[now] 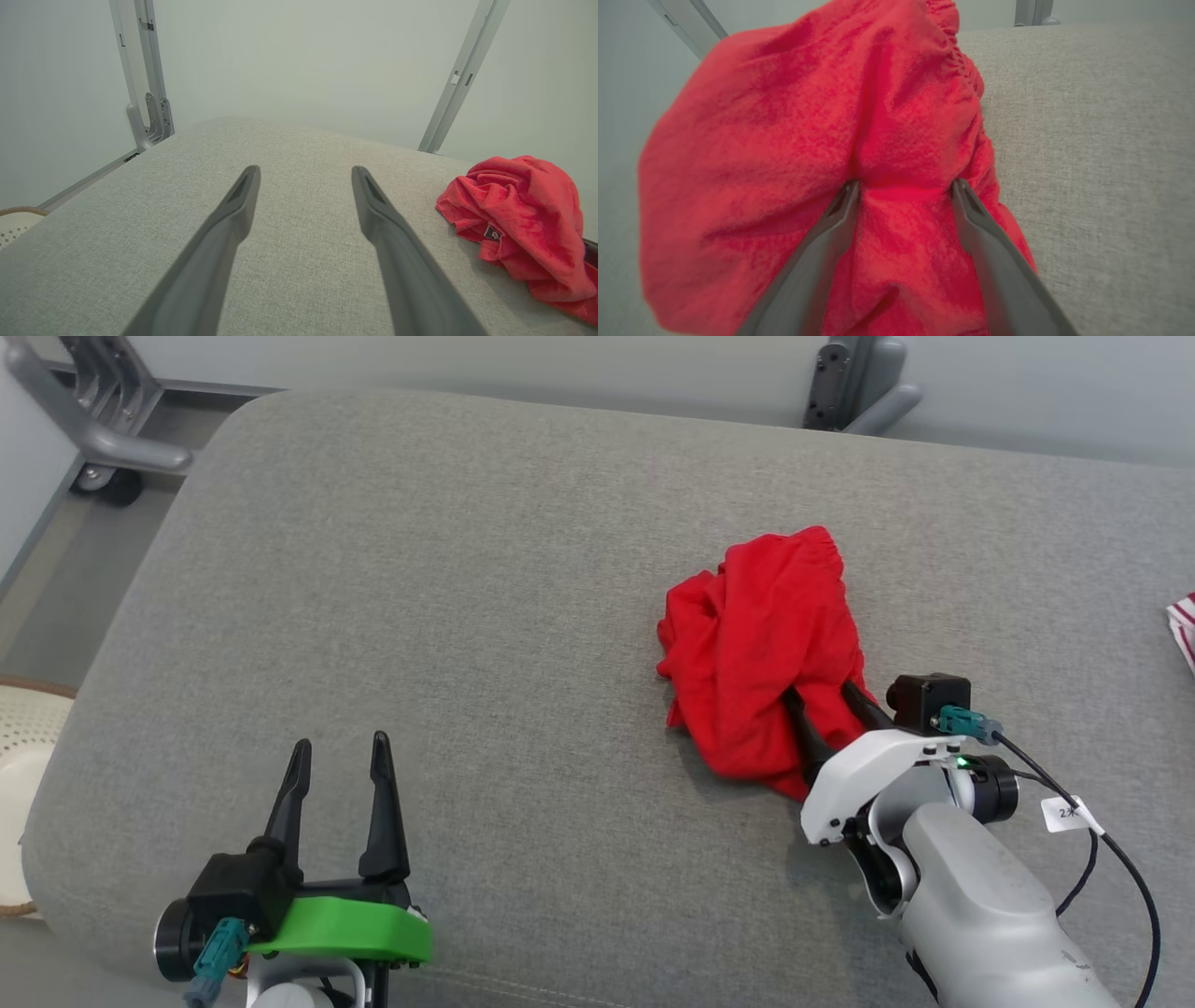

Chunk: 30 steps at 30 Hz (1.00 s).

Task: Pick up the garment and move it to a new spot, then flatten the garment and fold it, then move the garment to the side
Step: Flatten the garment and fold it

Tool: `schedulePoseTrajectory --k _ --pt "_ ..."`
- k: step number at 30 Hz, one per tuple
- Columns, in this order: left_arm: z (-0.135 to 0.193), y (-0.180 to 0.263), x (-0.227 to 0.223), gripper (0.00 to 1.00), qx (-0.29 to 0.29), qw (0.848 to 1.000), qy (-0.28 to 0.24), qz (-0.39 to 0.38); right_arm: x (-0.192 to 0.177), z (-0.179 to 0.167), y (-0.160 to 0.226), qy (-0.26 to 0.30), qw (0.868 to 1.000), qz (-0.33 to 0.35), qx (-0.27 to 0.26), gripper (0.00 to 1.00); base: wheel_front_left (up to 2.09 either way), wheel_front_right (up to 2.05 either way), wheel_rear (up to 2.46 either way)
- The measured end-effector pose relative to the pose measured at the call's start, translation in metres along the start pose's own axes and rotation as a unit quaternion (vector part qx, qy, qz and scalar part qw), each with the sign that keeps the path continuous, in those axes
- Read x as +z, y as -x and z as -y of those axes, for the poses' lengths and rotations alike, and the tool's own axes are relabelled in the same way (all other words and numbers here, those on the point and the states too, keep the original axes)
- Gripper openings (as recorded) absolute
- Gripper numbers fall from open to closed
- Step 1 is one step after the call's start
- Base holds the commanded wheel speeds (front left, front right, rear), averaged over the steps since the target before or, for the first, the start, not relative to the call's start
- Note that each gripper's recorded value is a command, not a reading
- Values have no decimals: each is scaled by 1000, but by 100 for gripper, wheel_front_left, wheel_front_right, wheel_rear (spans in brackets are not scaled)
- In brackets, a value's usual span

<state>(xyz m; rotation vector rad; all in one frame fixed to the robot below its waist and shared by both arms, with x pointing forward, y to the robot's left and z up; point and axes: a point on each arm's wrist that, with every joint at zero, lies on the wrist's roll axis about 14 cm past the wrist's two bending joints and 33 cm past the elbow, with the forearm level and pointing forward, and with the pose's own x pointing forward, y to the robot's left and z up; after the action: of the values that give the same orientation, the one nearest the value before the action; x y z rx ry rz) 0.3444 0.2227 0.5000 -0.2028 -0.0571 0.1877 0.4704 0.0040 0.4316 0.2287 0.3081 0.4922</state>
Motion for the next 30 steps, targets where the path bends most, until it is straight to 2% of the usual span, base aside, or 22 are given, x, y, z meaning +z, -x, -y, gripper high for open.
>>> schedulePoseTrajectory --k 1,2,3,8,11,14,21,30 --pt "-3 1 1 100 6 1000 -1 0 -2 -3 -3 -1 1000 -3 4 35 0 0 0" --pt "-7 3 1 100 11 1000 -2 1 -3 -5 -6 -2 1000 -6 7 22 0 0 0" --pt "-10 4 1 100 16 1000 -3 1 -4 -7 -9 -1 1000 -6 9 0 0 0 0" --pt "-16 4 1 100 26 1000 -6 0 16 -5 -20 6 1000 21 9 0 0 0 0" --pt "-10 1 0 100 19 1000 -3 0 47 5 -21 15 998 64 0 0 0 0 0" --pt "-4 -2 -1 100 9 1000 0 -2 86 19 -18 33 992 118 -12 0 0 0 0" --pt "8 -5 -4 100 -8 1000 3 -4 134 45 -4 89 979 177 -41 0 0 0 0" --pt "7 -1 0 100 -8 1000 4 2 214 38 16 158 946 280 -48 0 0 0 0"
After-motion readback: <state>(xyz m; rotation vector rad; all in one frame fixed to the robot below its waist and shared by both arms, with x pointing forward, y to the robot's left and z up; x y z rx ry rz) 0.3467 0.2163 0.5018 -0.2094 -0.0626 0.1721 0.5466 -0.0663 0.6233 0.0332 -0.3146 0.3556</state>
